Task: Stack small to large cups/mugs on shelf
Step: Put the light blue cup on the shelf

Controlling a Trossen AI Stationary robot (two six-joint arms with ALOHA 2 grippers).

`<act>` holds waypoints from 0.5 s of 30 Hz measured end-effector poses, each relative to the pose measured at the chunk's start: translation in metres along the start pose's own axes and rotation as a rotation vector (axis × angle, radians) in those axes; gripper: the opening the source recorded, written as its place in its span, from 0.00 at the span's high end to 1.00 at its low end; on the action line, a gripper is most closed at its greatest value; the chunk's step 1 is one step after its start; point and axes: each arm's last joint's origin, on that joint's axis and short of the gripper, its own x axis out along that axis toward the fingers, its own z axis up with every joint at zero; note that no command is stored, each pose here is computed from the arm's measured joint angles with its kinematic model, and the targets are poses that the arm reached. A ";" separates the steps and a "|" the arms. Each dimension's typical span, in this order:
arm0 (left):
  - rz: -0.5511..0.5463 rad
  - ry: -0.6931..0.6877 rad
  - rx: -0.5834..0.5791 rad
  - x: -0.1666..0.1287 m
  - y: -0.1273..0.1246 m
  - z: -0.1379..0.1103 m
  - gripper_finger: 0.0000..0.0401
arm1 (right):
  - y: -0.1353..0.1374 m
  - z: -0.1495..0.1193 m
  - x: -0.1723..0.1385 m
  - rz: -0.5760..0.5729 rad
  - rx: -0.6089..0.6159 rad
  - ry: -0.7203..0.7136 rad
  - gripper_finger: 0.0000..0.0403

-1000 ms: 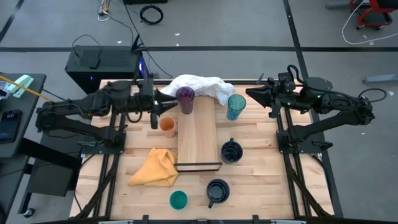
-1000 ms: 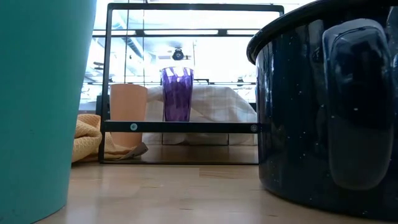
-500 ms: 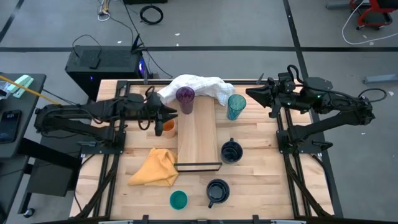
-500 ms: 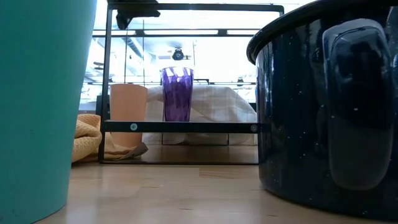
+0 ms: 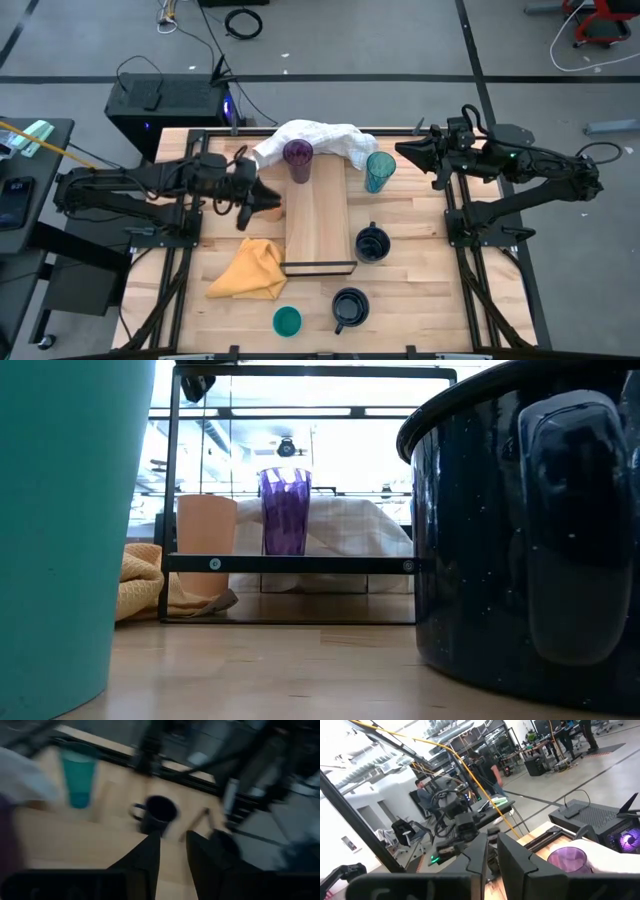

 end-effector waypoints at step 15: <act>-0.144 0.150 0.105 -0.024 -0.047 0.042 0.77 | 0.000 0.000 0.000 0.001 0.003 0.000 0.87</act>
